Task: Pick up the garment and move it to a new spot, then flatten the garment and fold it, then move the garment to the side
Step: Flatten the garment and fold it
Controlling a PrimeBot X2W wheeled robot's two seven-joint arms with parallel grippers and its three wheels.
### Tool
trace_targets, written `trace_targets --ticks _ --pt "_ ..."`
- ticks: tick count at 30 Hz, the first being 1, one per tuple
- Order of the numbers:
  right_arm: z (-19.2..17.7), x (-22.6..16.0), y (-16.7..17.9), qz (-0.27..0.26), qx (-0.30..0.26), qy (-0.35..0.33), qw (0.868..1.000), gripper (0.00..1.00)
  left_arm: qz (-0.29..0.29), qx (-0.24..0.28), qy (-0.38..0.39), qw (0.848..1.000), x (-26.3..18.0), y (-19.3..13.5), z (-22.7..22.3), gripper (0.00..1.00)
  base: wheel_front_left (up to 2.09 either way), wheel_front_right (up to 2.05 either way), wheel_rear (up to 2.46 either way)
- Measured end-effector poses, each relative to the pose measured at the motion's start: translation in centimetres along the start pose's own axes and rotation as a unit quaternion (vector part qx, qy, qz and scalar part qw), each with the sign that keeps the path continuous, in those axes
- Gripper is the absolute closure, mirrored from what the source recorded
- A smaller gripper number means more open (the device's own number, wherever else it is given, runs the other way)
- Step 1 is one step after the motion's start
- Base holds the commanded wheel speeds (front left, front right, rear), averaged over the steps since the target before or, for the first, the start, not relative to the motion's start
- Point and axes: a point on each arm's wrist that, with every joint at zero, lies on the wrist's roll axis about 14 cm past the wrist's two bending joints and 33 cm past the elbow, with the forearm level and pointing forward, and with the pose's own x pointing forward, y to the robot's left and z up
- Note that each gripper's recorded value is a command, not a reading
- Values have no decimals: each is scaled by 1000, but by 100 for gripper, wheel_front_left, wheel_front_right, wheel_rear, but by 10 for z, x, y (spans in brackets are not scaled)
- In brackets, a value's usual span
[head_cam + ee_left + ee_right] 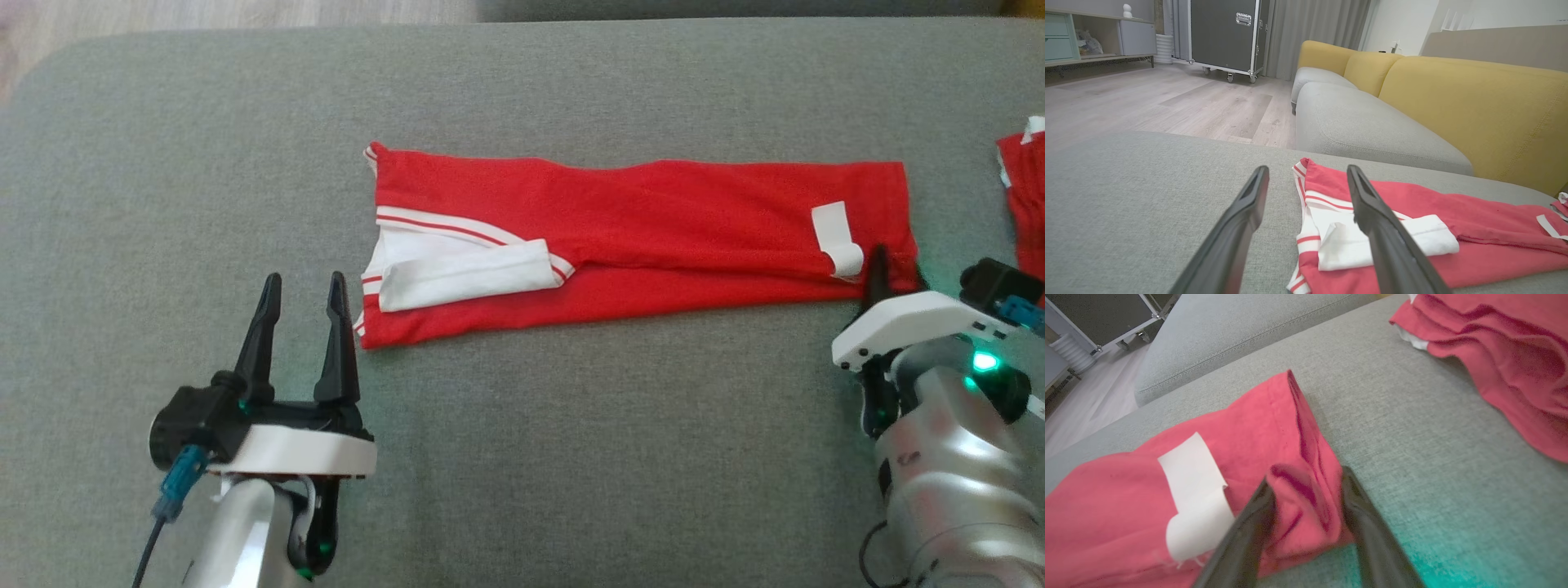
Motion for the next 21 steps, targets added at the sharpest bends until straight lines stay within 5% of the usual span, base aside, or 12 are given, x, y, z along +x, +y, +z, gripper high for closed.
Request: trace_targets --ticks 21 --pt "79 -37 -72 -66 -72 -113 989 100 -22 -9 -41 999 -1 -18 28 0 0 0 0"
